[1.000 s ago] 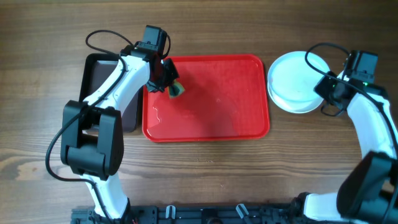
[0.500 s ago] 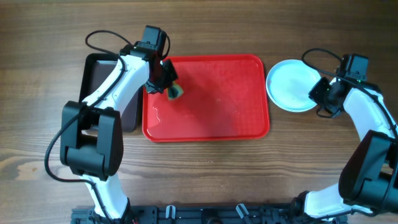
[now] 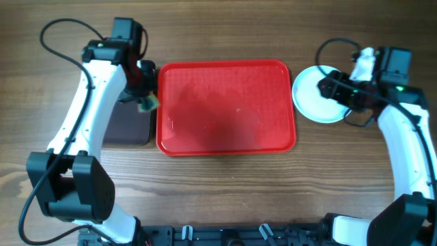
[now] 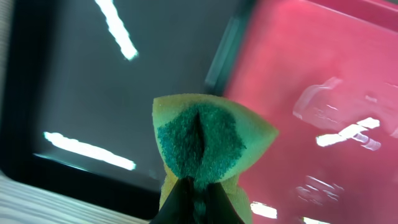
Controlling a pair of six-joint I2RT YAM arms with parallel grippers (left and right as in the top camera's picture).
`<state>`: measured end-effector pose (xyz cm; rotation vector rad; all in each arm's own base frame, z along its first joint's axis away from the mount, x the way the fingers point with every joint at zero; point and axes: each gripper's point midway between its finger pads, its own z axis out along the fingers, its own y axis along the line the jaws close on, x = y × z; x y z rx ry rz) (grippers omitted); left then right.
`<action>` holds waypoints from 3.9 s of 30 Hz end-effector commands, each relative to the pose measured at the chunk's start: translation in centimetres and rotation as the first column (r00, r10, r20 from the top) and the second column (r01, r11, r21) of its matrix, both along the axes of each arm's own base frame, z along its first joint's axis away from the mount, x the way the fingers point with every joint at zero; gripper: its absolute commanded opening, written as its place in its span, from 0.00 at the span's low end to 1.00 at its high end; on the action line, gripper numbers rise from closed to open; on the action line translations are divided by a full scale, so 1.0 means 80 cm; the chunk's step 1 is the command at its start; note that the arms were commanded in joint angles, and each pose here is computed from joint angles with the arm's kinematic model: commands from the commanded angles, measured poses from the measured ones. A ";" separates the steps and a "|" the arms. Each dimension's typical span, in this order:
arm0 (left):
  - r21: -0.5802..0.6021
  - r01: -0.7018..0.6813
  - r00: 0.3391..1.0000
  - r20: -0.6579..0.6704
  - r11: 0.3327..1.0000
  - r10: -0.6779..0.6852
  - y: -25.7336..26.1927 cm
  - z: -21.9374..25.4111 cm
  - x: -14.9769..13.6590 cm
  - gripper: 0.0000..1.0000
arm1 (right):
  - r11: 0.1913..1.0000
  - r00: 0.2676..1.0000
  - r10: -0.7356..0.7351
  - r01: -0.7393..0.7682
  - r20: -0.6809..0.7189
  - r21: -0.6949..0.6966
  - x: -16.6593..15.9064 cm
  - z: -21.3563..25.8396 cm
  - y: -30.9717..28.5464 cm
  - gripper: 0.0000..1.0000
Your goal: Clean dirty plates on tray and stack at the side
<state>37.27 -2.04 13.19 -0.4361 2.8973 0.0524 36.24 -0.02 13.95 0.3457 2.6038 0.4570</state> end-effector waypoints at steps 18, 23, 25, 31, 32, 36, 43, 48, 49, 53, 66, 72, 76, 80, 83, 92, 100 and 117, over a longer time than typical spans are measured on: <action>0.165 0.057 0.996 0.058 0.985 -0.068 0.075 -0.110 0.004 1.00 | 0.968 0.973 0.230 -0.231 -0.018 -0.094 -0.013 -0.004 0.094 0.90; 0.160 0.032 0.995 0.085 0.987 -0.046 0.075 -0.096 0.008 1.00 | 0.970 0.974 0.225 -0.223 0.004 -0.094 -0.008 0.010 0.094 0.99; 0.149 -0.007 0.992 0.124 0.989 -0.012 0.075 -0.073 0.015 1.00 | 0.969 0.973 0.228 -0.224 0.026 -0.099 -0.007 0.026 0.094 0.99; 0.098 0.008 0.955 0.295 0.995 -0.036 0.056 0.046 0.028 1.00 | 0.969 0.968 0.213 -0.192 0.135 -0.157 -0.005 0.090 0.084 0.99; 0.083 0.017 0.943 0.330 0.996 -0.044 0.050 0.066 0.028 1.00 | 0.969 0.964 0.214 -0.189 0.157 -0.162 -0.007 0.103 0.084 1.00; 0.046 0.052 0.883 0.464 0.998 -0.067 0.032 0.133 0.015 1.00 | 0.965 0.932 0.229 -0.180 0.280 -0.188 -0.025 0.167 0.082 1.00; 0.024 0.073 0.862 0.501 0.997 -0.075 0.025 0.152 0.008 1.00 | 0.970 0.843 0.218 -0.132 0.493 -0.204 -0.092 0.259 0.075 0.99; 0.025 0.073 0.863 0.500 0.997 -0.075 0.025 0.151 0.008 1.00 | 0.978 0.759 0.196 -0.108 0.621 -0.177 -0.143 0.309 0.074 0.99; 0.025 0.073 0.863 0.500 0.997 -0.075 0.025 0.151 0.008 1.00 | 0.979 0.749 0.195 -0.105 0.633 -0.176 -0.149 0.314 0.074 1.00; 0.025 0.073 0.863 0.500 0.997 -0.075 0.025 0.151 0.008 1.00 | 0.979 0.725 0.192 -0.098 0.662 -0.177 -0.171 0.324 0.071 0.99; 0.025 0.073 0.863 0.500 0.997 -0.075 0.025 0.151 0.008 1.00 | 0.947 0.645 0.265 -0.032 0.717 -0.321 -0.145 0.313 0.057 1.00; 0.025 0.073 0.863 0.500 0.997 -0.075 0.025 0.151 0.008 1.00 | 0.938 0.507 0.314 -0.036 0.802 -0.345 -0.155 0.271 0.067 0.99; 0.025 0.073 0.863 0.500 0.997 -0.075 0.025 0.151 0.008 1.00 | 0.942 0.432 0.317 -0.039 0.844 -0.334 -0.162 0.228 0.073 1.00; 0.025 0.073 0.863 0.500 0.997 -0.075 0.025 0.151 0.008 1.00 | 0.945 0.354 0.309 -0.010 0.883 -0.326 -0.163 0.187 0.074 1.00; 0.024 0.073 0.863 0.500 0.997 -0.075 0.025 0.151 0.008 1.00 | 0.945 0.325 0.315 -0.020 0.892 -0.326 -0.166 0.161 0.077 0.99; 0.025 0.073 0.863 0.500 0.997 -0.075 0.025 0.151 0.008 1.00 | 0.950 0.276 0.289 0.034 0.917 -0.310 -0.160 0.100 0.070 1.00; 0.024 0.073 0.863 0.500 0.997 -0.075 0.025 0.151 0.008 1.00 | 0.944 0.407 0.306 -0.009 0.861 -0.331 -0.154 0.048 0.070 0.99; 0.025 0.073 0.863 0.500 0.997 -0.075 0.025 0.151 0.008 1.00 | 0.942 0.412 0.311 -0.015 0.857 -0.335 -0.153 0.046 0.071 1.00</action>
